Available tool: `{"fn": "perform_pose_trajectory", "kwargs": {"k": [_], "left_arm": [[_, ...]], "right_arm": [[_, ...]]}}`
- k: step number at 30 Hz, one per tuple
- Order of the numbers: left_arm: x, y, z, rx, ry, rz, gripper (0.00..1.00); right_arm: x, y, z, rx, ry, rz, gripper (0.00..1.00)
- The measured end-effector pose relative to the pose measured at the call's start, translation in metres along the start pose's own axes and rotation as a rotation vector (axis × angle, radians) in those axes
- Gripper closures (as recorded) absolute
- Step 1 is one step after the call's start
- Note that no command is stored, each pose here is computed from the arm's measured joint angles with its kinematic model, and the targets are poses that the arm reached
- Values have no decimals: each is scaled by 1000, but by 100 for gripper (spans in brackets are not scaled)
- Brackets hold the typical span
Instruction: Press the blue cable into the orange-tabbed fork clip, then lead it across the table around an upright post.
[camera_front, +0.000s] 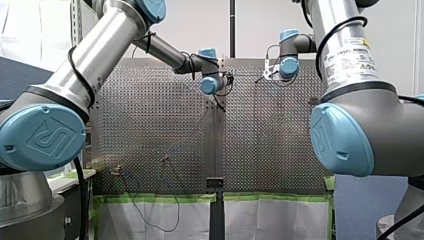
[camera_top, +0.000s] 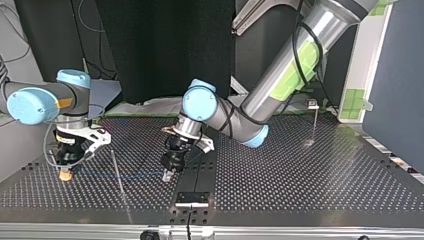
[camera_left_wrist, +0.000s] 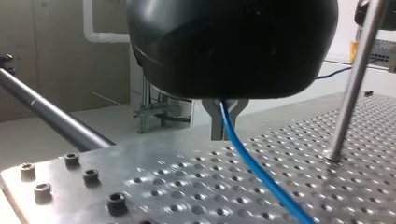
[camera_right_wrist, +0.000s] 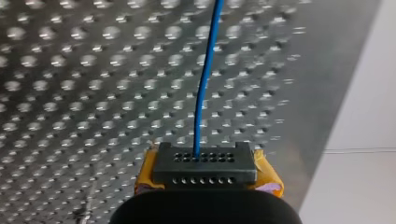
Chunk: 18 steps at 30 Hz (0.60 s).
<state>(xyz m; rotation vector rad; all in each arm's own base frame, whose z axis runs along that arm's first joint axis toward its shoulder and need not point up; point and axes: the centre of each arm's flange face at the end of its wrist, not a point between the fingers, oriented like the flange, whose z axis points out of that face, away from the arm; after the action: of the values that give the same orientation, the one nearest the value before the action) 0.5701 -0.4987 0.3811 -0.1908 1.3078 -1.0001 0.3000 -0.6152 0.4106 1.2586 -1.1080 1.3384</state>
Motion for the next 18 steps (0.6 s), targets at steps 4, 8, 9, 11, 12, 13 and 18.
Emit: {"fn": "perform_pose_trajectory", "kwargs": {"k": [4, 8, 9, 11, 12, 13, 18], "left_arm": [[9, 2, -2, -5, 11, 15, 100], [12, 2, -3, -11, 13, 22, 100], [13, 2, -3, -13, 14, 26, 100], [13, 2, -4, -18, 17, 34, 100], [14, 2, -4, -22, 19, 42, 100], [15, 2, -5, -26, 22, 49, 100], [30, 9, -10, -53, 56, 85, 100]], "right_arm": [[-15, 1, 2, -2, -22, -5, 100], [-30, 1, 4, -1, -45, -10, 100], [-34, 1, 4, -2, -52, -11, 100], [-42, 1, 3, -3, -64, -14, 100], [-48, 2, 3, -3, -73, -16, 100], [-53, 2, 2, -3, -81, -17, 100], [-82, -2, 3, 7, -125, -28, 100]]}}
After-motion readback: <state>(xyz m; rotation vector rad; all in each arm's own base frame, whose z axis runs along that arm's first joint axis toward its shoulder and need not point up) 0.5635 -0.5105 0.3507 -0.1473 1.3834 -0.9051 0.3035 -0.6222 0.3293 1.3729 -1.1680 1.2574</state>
